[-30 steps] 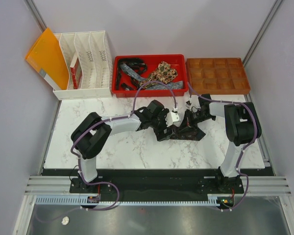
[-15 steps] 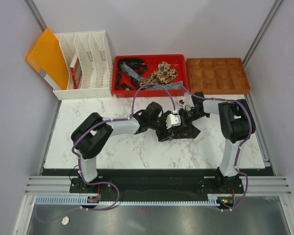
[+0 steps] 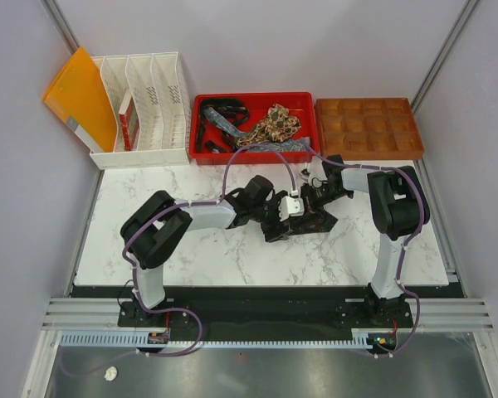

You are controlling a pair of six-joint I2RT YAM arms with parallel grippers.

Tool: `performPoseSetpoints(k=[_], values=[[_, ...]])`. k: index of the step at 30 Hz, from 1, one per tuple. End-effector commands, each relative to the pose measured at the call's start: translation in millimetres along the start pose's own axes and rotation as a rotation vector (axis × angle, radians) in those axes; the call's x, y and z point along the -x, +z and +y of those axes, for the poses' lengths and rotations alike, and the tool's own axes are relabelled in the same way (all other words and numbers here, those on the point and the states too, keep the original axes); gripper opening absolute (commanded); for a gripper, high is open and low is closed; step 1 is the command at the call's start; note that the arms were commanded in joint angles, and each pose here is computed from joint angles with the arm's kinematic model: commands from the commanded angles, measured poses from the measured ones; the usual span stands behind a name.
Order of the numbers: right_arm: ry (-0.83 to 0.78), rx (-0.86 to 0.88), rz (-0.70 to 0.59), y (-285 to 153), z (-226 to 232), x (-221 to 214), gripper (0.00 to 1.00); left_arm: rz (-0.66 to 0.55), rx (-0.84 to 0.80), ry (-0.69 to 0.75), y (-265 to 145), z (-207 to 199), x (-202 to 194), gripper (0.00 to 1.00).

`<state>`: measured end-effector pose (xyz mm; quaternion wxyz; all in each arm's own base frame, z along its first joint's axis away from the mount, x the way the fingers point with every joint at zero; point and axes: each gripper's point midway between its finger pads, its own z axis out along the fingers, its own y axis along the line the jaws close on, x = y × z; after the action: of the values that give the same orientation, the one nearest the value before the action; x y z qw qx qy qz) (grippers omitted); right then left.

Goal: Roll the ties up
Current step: Roll the tie at the center of the board.

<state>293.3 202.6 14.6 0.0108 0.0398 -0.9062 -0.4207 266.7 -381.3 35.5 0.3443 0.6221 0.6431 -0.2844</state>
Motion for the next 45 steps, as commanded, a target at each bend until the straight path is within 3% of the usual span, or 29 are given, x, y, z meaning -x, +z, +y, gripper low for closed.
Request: performPoseSetpoints(k=[1,6,8,10,12,15,21,33,34,37,40,45], values=[[-0.073,-0.197,-0.024,12,-50,10,0.0,-0.012,0.006,-0.021,-6,-4,1,0.83],[-0.075,-0.148,-0.03,12,-32,13,0.01,0.007,0.003,-0.033,4,2,4,0.52],[-0.058,-0.102,-0.036,10,-21,17,0.1,0.066,0.016,-0.067,6,8,-2,0.4],[-0.029,-0.062,-0.068,0,-11,26,0.23,0.104,0.015,-0.086,10,8,-12,0.36],[-0.012,-0.018,-0.095,-12,-4,32,0.28,0.151,0.007,-0.117,10,5,-23,0.33],[0.008,0.039,-0.124,-33,9,36,0.48,0.194,0.002,-0.133,8,2,-34,0.31],[-0.012,0.113,-0.144,-50,35,26,0.54,0.227,-0.018,-0.135,9,-3,-44,0.31],[-0.017,0.107,-0.088,-28,40,8,0.46,0.229,-0.021,-0.12,11,1,-42,0.33],[-0.014,0.099,-0.085,-27,38,6,0.43,0.229,-0.021,-0.12,11,1,-41,0.33],[-0.016,0.065,-0.073,-25,31,2,0.17,0.228,-0.014,-0.12,11,3,-40,0.37],[-0.019,0.027,-0.053,-22,19,-2,0.0,0.228,-0.005,-0.126,11,5,-39,0.43],[-0.014,-0.037,-0.036,-21,-10,-6,0.0,0.19,0.019,-0.125,3,9,-22,0.7]])
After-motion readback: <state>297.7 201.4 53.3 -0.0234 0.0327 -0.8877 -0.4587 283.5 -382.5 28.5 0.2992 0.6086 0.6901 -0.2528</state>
